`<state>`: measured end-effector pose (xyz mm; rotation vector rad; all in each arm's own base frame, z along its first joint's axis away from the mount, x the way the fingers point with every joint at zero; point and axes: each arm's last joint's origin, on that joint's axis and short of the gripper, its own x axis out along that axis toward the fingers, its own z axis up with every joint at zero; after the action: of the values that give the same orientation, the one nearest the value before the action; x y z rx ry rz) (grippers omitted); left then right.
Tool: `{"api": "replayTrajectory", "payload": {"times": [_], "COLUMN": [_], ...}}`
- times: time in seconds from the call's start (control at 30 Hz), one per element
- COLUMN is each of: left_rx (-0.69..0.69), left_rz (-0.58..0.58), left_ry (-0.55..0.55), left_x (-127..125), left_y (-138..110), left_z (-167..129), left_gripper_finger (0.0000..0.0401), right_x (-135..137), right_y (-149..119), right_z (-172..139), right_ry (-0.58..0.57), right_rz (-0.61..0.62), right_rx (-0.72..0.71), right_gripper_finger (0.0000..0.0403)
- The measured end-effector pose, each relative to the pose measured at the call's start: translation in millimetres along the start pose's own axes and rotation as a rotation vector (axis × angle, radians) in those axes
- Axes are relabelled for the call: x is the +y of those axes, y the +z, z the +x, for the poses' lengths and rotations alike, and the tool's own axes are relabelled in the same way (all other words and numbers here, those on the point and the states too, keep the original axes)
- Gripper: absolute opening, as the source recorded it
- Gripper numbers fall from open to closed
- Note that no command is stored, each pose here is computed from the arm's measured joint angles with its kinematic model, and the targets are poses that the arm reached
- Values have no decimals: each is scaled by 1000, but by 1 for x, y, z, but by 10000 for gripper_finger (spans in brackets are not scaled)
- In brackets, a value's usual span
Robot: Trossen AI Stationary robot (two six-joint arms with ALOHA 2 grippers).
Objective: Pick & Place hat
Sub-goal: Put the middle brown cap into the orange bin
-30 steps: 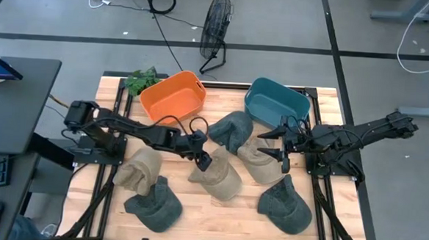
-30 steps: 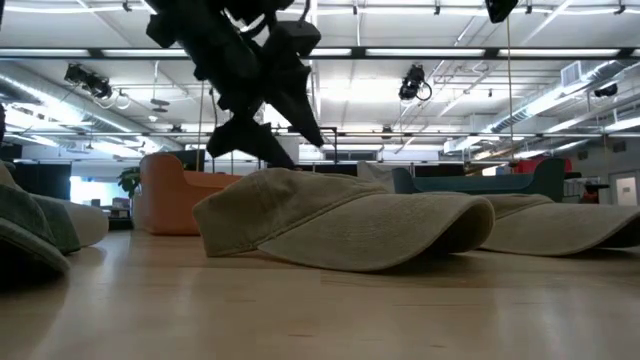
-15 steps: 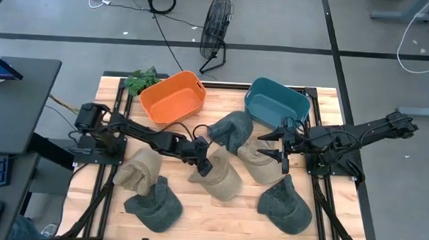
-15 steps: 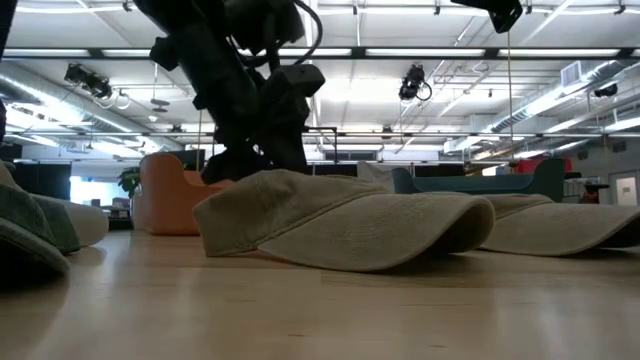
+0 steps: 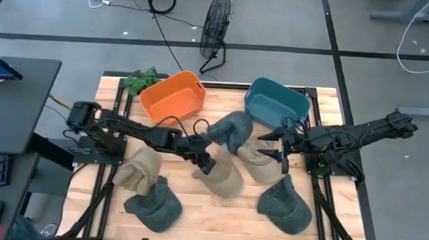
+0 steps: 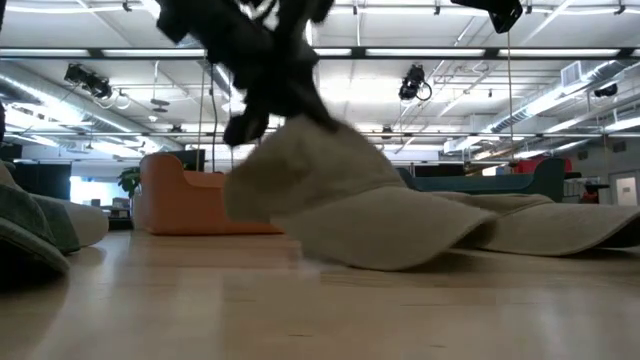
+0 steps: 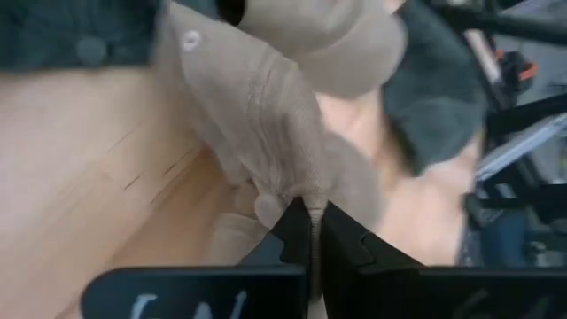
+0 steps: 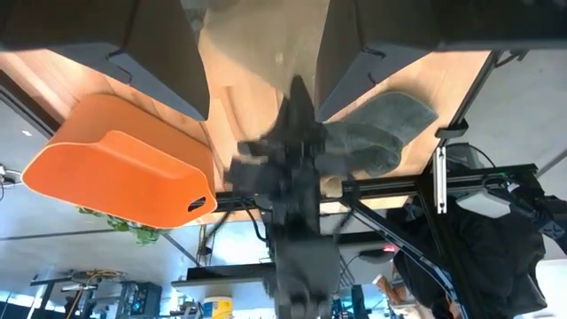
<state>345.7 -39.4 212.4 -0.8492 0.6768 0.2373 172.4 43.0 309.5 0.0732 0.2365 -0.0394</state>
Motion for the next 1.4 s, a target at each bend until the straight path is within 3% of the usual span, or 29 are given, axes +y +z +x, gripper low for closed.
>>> {"api": "replayTrajectory", "payload": {"times": [0.1, 0.2, 0.4, 0.57, 0.73, 1.03, 1.27, 1.4], "left_rx": [-76, -158, -295, -470, -577, -600, -599, -561], "left_rz": [19, 6, -59, -97, -150, -321, -435, -468], "left_ry": [-45, -11, 227, 336, 442, 768, 877, 884], "left_x": [-16, -26, -28, -31, -18, 32, 73, 90], "left_y": [16, 34, 62, 87, 100, 106, 103, 93], "left_z": [-21, -45, -95, -128, -150, -155, -144, -131], "left_gripper_finger": [6, 6, 6, 6, 8, 7, 6, 6], "right_x": [0, 0, 0, 0, 0, 0, 0, 0], "right_y": [0, 0, 1, 1, 2, 1, 1, 1], "right_z": [0, 0, 0, 0, 0, 0, 0, 0], "right_ry": [0, 1, 2, 2, 4, 3, 3, 2], "right_rz": [1, 1, 6, 13, 26, 29, 25, 25], "right_rx": [-2, -4, -13, -13, -16, -12, -11, -10], "right_gripper_finger": [210, 210, 210, 210, 210, 210, 210, 210]}}
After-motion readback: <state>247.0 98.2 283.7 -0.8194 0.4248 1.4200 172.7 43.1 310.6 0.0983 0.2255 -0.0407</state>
